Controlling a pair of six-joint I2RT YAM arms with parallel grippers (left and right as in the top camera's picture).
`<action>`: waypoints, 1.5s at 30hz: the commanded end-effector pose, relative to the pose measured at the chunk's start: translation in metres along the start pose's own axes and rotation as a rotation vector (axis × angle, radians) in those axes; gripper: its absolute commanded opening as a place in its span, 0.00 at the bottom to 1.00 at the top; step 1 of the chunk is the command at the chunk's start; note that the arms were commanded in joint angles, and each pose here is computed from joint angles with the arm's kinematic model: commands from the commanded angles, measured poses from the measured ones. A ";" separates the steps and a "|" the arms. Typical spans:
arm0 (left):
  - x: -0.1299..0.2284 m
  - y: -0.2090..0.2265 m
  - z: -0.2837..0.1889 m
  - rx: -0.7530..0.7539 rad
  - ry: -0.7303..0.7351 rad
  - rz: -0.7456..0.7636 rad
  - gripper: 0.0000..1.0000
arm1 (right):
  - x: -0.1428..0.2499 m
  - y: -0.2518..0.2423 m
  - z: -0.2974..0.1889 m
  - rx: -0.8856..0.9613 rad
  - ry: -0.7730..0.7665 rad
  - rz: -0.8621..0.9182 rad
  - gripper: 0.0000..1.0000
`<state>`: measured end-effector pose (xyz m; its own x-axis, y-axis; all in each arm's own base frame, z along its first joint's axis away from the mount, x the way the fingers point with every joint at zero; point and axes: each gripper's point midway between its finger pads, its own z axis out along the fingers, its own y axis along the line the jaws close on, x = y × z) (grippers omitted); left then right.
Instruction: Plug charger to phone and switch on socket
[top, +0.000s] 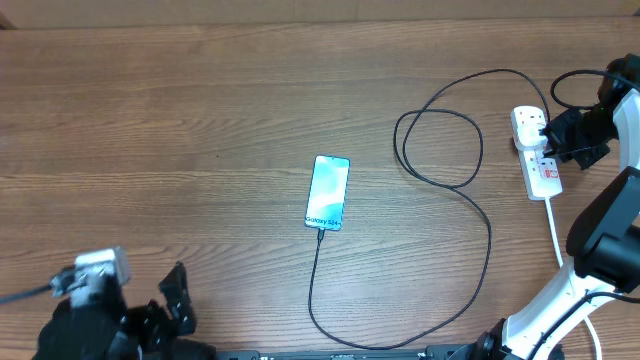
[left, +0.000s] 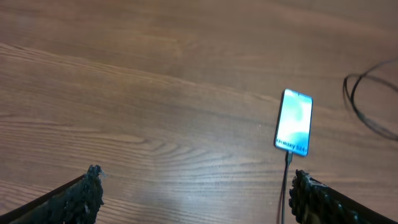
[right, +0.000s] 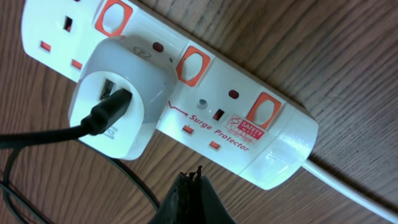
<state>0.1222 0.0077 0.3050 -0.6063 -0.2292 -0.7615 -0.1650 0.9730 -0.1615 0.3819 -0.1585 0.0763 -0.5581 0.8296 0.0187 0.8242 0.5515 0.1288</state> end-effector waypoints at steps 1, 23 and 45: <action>0.001 0.011 -0.017 -0.010 -0.086 -0.056 1.00 | -0.014 0.011 -0.009 -0.038 -0.053 -0.019 0.04; 0.045 0.041 -0.066 -0.014 -0.280 -0.153 1.00 | -0.035 -0.002 0.012 -0.012 -0.076 0.039 0.04; 0.045 0.041 -0.066 -0.014 -0.280 -0.153 1.00 | -0.047 0.012 0.033 -0.055 -0.093 0.058 0.04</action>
<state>0.0385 0.0331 0.3051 -0.3591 -0.3314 -0.8725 -0.2276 0.9377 -0.2625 0.4115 -0.1883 0.0503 -0.5044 0.8608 -0.0670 0.8442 0.5080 0.1713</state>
